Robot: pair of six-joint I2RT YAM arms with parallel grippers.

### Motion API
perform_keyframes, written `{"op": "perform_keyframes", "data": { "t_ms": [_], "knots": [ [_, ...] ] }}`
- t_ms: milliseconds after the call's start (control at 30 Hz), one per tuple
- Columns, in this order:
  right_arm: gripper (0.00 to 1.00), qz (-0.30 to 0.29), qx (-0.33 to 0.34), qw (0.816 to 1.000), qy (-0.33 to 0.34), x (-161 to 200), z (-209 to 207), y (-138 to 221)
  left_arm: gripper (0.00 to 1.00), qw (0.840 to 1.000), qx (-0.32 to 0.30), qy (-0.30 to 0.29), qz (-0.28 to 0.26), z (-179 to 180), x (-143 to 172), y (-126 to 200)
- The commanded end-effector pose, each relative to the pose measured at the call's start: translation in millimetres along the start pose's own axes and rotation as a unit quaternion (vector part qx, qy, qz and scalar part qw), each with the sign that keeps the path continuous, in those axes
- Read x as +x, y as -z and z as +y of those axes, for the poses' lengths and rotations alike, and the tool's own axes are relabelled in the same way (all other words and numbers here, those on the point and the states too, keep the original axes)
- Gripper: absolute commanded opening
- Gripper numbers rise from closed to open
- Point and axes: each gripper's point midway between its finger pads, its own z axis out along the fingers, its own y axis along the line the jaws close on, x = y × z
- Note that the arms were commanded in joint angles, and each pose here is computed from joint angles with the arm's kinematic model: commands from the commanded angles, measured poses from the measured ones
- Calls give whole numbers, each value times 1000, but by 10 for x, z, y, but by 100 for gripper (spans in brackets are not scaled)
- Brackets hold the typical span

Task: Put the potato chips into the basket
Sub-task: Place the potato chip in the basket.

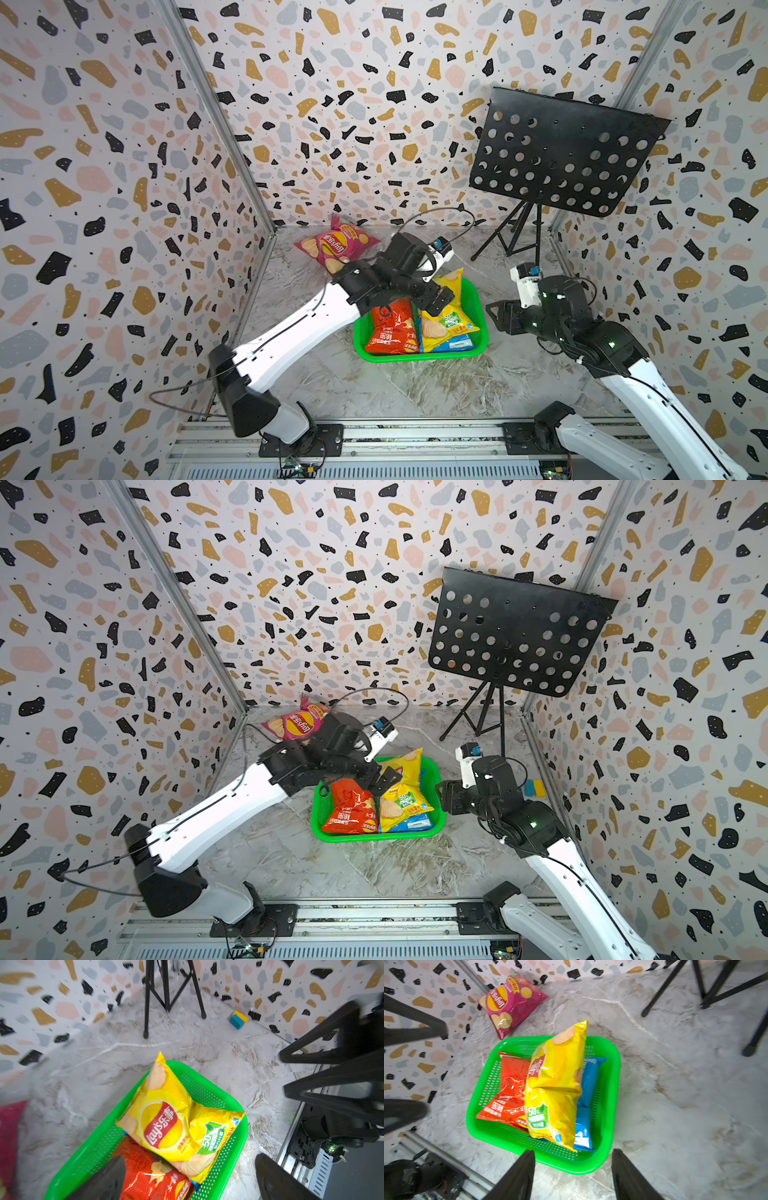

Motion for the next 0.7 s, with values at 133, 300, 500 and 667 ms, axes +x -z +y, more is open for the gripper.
{"op": "perform_keyframes", "data": {
  "t_ms": [133, 300, 500, 667],
  "knots": [
    [62, 70, -124, 990, -8, -196, 628, -473, 100, 993, -94, 52, 42, 943, 735, 420],
    [60, 123, -158, 980, 11, -208, 959, -790, 100, 979, -138, 80, 128, 1256, 1600, 534],
    [61, 133, -168, 977, -9, -231, 1051, -1107, 100, 967, -196, 112, 120, 1472, 2090, 678],
    [63, 149, -158, 975, -49, -132, 893, -1403, 100, 961, -222, 136, 99, 1543, 2239, 643]
  ]
}}
